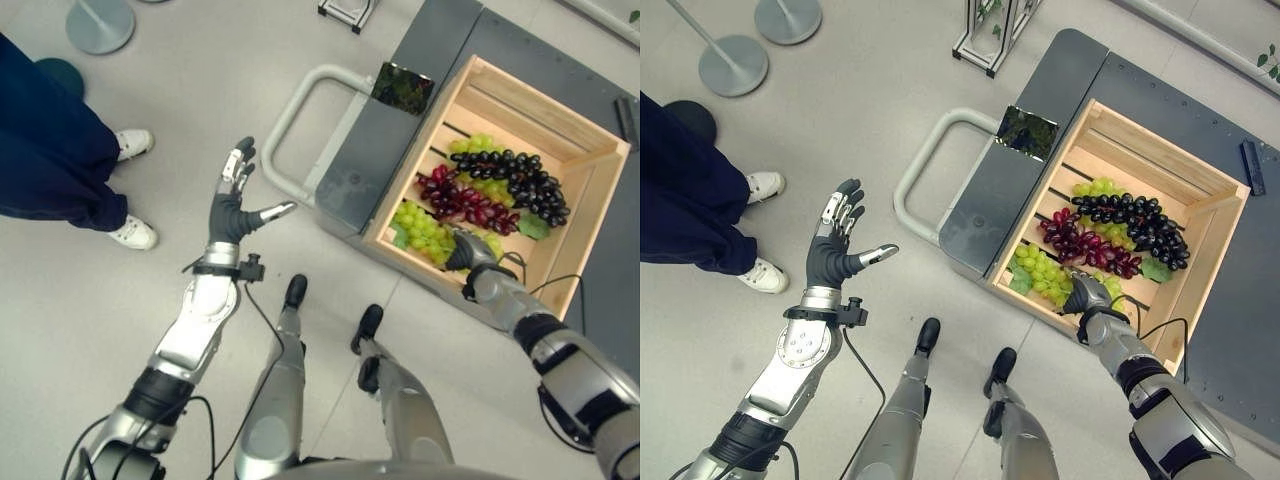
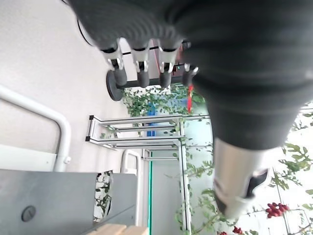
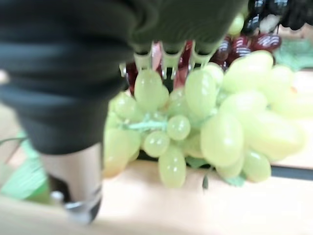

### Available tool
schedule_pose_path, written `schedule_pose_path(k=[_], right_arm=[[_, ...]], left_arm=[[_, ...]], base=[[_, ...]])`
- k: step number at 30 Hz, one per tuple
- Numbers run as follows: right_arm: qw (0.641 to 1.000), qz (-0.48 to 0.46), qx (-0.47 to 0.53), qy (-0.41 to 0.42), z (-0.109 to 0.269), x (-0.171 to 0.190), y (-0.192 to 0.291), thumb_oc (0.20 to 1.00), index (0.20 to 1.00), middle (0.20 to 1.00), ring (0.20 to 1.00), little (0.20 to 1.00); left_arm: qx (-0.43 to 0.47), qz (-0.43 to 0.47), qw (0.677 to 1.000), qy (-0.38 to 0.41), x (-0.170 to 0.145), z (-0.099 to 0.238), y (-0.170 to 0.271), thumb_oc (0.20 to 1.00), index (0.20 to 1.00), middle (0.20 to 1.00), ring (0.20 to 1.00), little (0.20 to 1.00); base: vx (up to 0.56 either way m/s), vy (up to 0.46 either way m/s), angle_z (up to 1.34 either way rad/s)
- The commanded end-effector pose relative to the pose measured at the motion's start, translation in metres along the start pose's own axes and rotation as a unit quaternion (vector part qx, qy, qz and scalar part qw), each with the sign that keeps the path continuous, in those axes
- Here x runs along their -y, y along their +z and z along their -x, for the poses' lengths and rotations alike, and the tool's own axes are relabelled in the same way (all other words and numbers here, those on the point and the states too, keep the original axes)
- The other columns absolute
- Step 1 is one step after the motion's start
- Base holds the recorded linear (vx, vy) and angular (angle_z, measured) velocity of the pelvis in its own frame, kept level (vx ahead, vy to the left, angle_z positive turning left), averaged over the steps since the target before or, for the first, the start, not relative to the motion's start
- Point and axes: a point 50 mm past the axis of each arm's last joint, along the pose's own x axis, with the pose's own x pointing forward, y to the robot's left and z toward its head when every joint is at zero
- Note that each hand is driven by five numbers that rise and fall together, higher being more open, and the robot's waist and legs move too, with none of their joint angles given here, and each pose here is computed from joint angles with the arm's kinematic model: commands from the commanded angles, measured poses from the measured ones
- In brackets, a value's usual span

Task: Pick up the fruits from the basket on one side to the basket on the other side

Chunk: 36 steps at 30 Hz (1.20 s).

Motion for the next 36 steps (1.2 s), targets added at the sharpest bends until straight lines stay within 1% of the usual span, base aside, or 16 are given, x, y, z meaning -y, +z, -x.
schedule_pose_path(k=[1,4,12,23,25,36], right_arm=[[1.000,0.009,-0.015,0.006,0.000,-0.009,0.001,1.000,1.000,1.000,1.000,1.000],[0.999,-0.002,-0.028,-0.018,-0.003,0.000,-0.001,1.000,1.000,1.000,1.000,1.000],[0.997,0.003,-0.039,-0.059,-0.008,0.016,0.000,1.000,1.000,1.000,1.000,1.000],[0.990,0.041,-0.107,-0.078,-0.011,0.034,-0.017,1.000,1.000,1.000,1.000,1.000],[0.988,0.039,-0.121,-0.084,-0.012,0.040,-0.020,0.200,0.200,0.200,0.200,0.200],[0.986,0.037,-0.136,-0.094,-0.011,0.049,-0.027,0.200,0.200,0.200,0.200,0.200]], left_arm=[[0.087,0.040,0.995,0.006,0.004,-0.010,0.034,1.000,1.000,1.000,1.000,1.000],[0.082,0.038,0.996,0.011,0.003,-0.008,0.033,1.000,1.000,1.000,1.000,1.000],[0.082,0.039,0.996,0.015,0.005,-0.007,0.033,1.000,1.000,1.000,1.000,1.000],[0.089,0.046,0.995,-0.004,0.013,-0.004,0.039,1.000,1.000,1.000,1.000,1.000],[0.090,0.049,0.995,-0.011,0.016,-0.004,0.040,1.000,1.000,1.000,1.000,1.000],[0.096,0.056,0.994,-0.021,0.021,-0.005,0.043,1.000,1.000,1.000,1.000,1.000]], base=[[0.00,0.015,0.06],[0.01,0.022,0.08],[0.00,0.006,0.01],[-0.01,0.004,0.05],[-0.01,0.012,0.05],[0.00,0.000,0.03]])
